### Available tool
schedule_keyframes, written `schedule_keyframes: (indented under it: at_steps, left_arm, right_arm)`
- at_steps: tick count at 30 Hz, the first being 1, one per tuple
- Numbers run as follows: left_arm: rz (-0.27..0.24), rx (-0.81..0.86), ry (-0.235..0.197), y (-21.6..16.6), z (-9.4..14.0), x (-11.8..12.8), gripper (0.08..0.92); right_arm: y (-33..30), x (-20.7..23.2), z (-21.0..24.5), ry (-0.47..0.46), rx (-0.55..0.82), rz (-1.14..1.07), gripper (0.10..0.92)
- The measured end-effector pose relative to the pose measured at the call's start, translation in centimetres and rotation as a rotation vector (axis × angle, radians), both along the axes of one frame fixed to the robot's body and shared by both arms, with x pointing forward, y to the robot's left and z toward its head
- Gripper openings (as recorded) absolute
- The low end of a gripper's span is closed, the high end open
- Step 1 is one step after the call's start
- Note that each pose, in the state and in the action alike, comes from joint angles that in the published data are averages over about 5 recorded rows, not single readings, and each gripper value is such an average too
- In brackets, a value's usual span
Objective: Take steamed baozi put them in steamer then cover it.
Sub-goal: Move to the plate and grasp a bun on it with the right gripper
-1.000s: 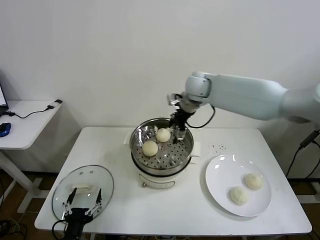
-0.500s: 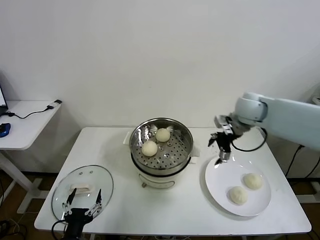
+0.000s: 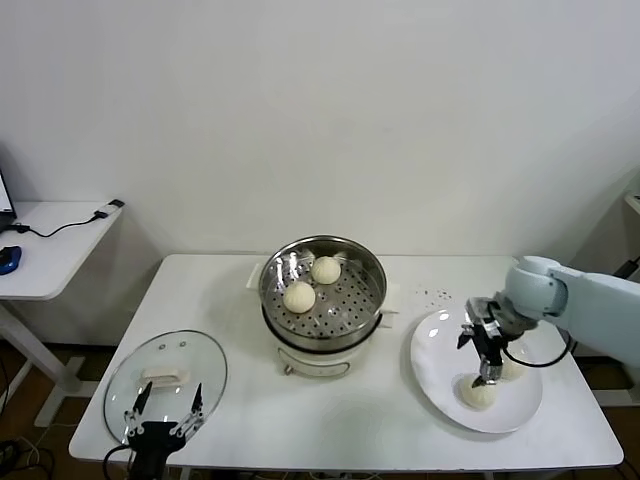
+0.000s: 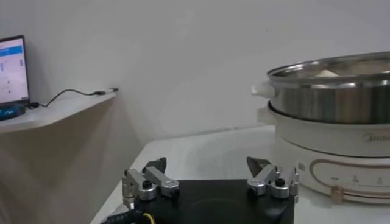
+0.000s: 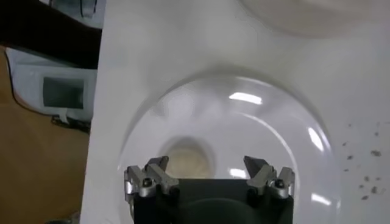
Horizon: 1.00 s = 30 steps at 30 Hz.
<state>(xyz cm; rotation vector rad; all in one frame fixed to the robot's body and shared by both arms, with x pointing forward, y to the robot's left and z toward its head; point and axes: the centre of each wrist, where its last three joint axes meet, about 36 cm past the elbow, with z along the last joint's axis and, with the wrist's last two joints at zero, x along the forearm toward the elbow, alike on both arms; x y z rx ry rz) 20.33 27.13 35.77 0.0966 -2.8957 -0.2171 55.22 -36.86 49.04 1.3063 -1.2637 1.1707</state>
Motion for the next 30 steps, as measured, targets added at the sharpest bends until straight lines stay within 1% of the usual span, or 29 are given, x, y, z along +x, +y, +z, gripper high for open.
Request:
schedule_keyframes:
  at_steps: [6,14,23,30]
  left_arm:
    - [0.0,0.001,0.006,0.0,-0.2,-0.1,0.823]
    - [0.0,0.002,0.012,0.0,-0.4,-0.2,0.823]
    - [0.001,0.003,0.013,0.0,-0.5,-0.2,0.823]
    - [0.0,0.002,0.012,-0.1,-0.5,-0.2,0.823]
  right_arm:
    - [-1.1,-0.8,-2.1,0.015,-0.022,-0.012,0.823]
    - [-1.6,-1.0,-3.9,0.022,-0.034,-0.027,0.819]
    - [-1.4,-0.8,-4.5,0.025,-0.028,-0.023,0.722]
    - [-0.9,-0.1,-3.8,0.017,-0.016,0.002,0.697]
